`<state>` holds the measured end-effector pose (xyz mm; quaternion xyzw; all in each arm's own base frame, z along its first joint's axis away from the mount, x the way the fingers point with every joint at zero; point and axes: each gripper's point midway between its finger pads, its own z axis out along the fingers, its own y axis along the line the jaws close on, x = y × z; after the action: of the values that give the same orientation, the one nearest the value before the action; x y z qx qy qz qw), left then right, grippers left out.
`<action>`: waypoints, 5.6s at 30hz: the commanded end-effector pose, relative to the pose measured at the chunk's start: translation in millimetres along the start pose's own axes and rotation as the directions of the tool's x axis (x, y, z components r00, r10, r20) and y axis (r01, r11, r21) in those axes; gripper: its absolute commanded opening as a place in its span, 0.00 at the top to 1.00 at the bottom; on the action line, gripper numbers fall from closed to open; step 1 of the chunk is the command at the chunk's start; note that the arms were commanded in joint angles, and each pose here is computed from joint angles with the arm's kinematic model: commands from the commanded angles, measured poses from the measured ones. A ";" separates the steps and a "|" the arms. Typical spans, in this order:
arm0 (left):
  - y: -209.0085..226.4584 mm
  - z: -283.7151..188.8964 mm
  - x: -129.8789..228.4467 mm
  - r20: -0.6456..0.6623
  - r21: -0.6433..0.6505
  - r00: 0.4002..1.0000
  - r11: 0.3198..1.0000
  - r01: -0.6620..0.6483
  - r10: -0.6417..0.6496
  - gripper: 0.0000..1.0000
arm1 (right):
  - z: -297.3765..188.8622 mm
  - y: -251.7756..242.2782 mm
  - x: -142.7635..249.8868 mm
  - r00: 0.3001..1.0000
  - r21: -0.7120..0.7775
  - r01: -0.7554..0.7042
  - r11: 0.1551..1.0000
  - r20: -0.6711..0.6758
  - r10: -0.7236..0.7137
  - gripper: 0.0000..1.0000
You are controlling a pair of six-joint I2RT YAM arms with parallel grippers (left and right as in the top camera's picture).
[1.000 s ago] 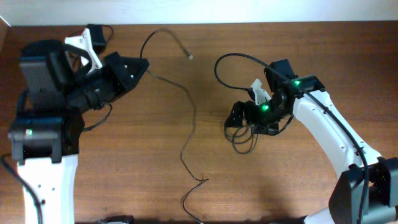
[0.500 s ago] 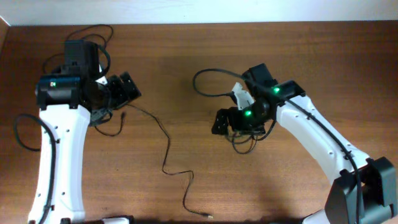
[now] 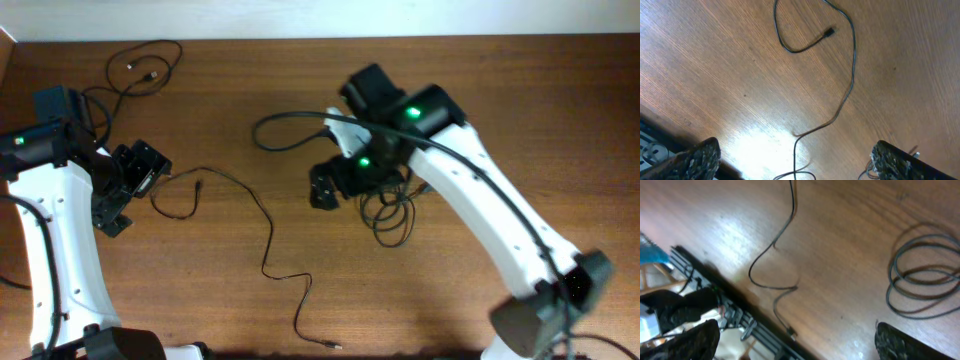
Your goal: Untangle cables
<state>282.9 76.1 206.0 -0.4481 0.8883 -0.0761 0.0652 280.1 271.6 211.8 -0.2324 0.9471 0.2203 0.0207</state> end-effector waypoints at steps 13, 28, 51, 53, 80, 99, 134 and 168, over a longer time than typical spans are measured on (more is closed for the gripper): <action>85.8 -11.3 -8.1 -0.011 -0.193 0.971 0.954 0.231 -0.237 0.01 | 158.2 45.4 -98.7 0.971 0.173 0.093 0.980 0.201 -0.127 0.12; 87.3 -11.6 -8.7 -0.010 -0.194 0.970 0.952 0.236 -0.242 0.01 | 246.5 26.6 -68.2 0.989 0.249 0.123 0.961 0.043 -0.138 0.56; 83.8 -10.6 -17.5 0.021 -0.171 0.971 0.956 0.237 -0.237 0.01 | -27.8 115.6 -79.0 0.964 -0.067 0.154 0.986 0.229 -0.135 0.96; 61.5 -8.0 -28.3 0.025 -0.049 0.972 0.971 0.233 -0.232 0.01 | -39.5 122.5 -68.6 0.963 -0.098 0.172 0.980 0.225 -0.146 0.96; -143.6 -87.0 109.6 -0.682 0.562 0.720 0.721 0.406 0.127 0.28 | -64.0 127.4 -69.6 0.944 -0.190 0.246 0.950 0.270 -0.191 0.96; -160.5 -78.1 125.1 -0.709 0.490 0.701 0.766 0.416 0.074 0.67 | -64.0 128.0 -74.0 0.939 -0.188 0.251 0.950 0.285 -0.192 0.96; -170.6 -135.7 37.6 0.238 0.583 0.926 0.720 -0.377 0.292 1.00 | -201.3 60.4 -62.0 0.857 -0.238 0.132 0.962 0.515 0.010 0.01; -215.9 -77.0 -141.2 0.545 0.435 0.789 0.708 -0.556 0.285 1.00 | -139.0 31.5 -66.2 0.930 -0.084 0.078 0.993 0.364 -0.042 0.02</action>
<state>512.9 64.9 352.3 -0.2084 0.8527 -0.2097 0.4307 334.2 267.5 361.4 -0.2121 0.9065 0.3121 0.1894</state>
